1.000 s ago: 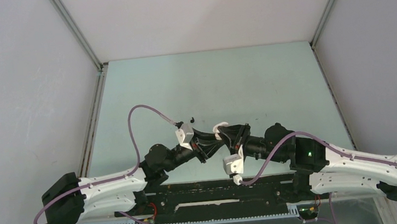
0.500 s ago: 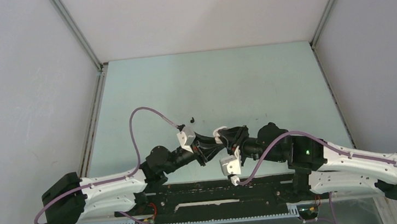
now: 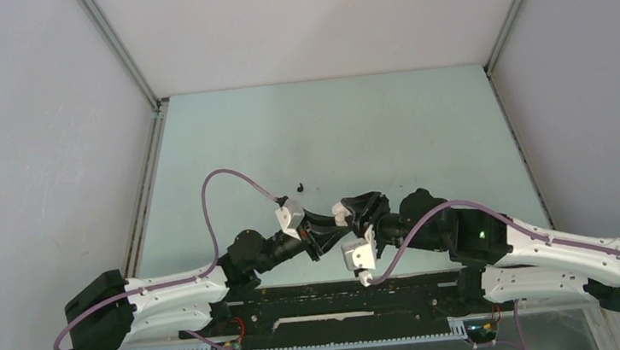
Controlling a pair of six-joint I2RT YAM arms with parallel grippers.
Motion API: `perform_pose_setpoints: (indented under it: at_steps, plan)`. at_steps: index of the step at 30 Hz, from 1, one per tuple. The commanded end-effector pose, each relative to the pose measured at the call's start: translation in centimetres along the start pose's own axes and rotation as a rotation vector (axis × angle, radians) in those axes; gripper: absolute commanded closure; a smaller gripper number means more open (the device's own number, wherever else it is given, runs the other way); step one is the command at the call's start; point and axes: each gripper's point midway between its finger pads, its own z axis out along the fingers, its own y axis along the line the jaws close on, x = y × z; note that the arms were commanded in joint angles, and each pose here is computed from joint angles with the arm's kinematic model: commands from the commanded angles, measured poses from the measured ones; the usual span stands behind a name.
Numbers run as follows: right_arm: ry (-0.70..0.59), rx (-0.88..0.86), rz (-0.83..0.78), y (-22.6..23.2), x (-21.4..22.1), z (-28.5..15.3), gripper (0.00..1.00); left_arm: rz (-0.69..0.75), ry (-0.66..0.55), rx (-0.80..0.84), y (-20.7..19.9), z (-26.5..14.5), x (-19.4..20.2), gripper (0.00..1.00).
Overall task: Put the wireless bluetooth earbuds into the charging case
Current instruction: Insert the left earbud into the left side groove of the charging case, then close the charging case with the earbuds.
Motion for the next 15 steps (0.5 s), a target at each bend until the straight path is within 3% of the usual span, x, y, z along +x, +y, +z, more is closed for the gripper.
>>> perform_pose_setpoints:
  at_steps: [1, 8, 11, 15]
  plan:
    - [-0.009, -0.058, 0.112, -0.9, -1.2, -1.3, 0.48, 0.013, -0.169, 0.003, -0.4, 0.5, -4.7, 1.0]
    - [-0.025, -0.159, 0.351, -0.4, -1.9, -3.5, 0.37, 0.01, -0.165, -0.007, -0.2, 0.6, -4.5, 1.0]
    - [-0.019, -0.123, 0.469, -1.7, -1.3, -4.5, 0.34, 0.008, -0.152, -0.012, -0.1, 0.5, -4.0, 1.0]
    - [0.027, 0.005, 0.753, -5.3, 1.7, -5.7, 0.34, 0.001, -0.151, -0.024, 0.2, 0.3, -3.8, 1.0]
